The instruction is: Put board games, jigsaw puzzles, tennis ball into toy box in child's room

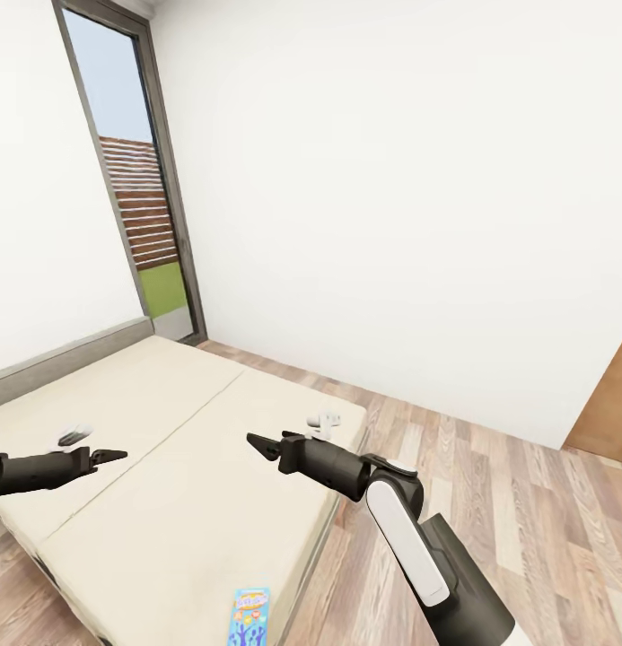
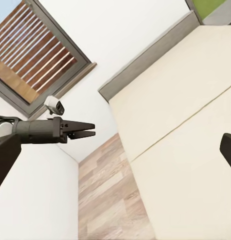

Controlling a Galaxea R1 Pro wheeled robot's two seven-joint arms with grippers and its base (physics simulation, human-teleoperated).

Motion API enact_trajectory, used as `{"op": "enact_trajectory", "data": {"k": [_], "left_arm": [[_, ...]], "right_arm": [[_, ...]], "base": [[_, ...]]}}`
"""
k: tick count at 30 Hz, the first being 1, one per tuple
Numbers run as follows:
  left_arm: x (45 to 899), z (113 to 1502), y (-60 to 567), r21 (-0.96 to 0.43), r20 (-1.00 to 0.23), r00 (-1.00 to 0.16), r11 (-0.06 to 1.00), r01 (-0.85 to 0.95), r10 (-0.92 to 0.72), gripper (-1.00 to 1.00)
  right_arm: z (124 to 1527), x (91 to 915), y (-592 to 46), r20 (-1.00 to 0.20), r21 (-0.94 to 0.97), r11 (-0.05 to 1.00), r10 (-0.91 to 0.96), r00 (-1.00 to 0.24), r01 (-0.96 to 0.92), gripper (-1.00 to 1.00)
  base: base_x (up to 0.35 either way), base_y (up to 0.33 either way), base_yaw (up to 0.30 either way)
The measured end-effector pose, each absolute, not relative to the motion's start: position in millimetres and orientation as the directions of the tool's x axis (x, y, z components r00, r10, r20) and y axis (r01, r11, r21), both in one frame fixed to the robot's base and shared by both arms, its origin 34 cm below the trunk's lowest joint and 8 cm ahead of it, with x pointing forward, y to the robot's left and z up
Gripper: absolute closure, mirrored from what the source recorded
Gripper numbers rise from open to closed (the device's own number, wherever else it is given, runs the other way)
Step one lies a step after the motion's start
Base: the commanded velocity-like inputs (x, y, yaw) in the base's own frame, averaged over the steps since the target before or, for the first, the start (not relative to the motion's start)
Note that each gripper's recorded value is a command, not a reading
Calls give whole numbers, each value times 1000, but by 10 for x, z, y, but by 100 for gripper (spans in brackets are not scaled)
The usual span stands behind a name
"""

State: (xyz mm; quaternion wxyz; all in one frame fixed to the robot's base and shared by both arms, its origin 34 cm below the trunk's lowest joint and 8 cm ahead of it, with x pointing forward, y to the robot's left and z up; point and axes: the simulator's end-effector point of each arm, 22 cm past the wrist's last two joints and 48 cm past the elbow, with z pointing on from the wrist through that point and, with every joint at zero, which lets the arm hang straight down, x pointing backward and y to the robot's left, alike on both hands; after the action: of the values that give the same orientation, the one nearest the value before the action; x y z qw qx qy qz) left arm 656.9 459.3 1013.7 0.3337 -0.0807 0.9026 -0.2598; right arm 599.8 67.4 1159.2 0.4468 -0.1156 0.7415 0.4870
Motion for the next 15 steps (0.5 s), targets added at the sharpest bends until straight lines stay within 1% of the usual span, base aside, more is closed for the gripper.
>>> {"op": "enact_trajectory", "data": {"k": [11, 15], "left_arm": [[6570, 10137, 4590, -523, -560, -764, 852, 28, -319, -100], [6569, 10137, 4594, -523, -561, -764, 852, 28, -319, -100]], "right_arm": [[11591, 5997, 674, -775, 619, 499, 264, -574, -607, -100], [11591, 5997, 675, -775, 619, 498, 263, -575, -607, -100]], "base": [[13, -2, 78], [1, -103, 136]]}}
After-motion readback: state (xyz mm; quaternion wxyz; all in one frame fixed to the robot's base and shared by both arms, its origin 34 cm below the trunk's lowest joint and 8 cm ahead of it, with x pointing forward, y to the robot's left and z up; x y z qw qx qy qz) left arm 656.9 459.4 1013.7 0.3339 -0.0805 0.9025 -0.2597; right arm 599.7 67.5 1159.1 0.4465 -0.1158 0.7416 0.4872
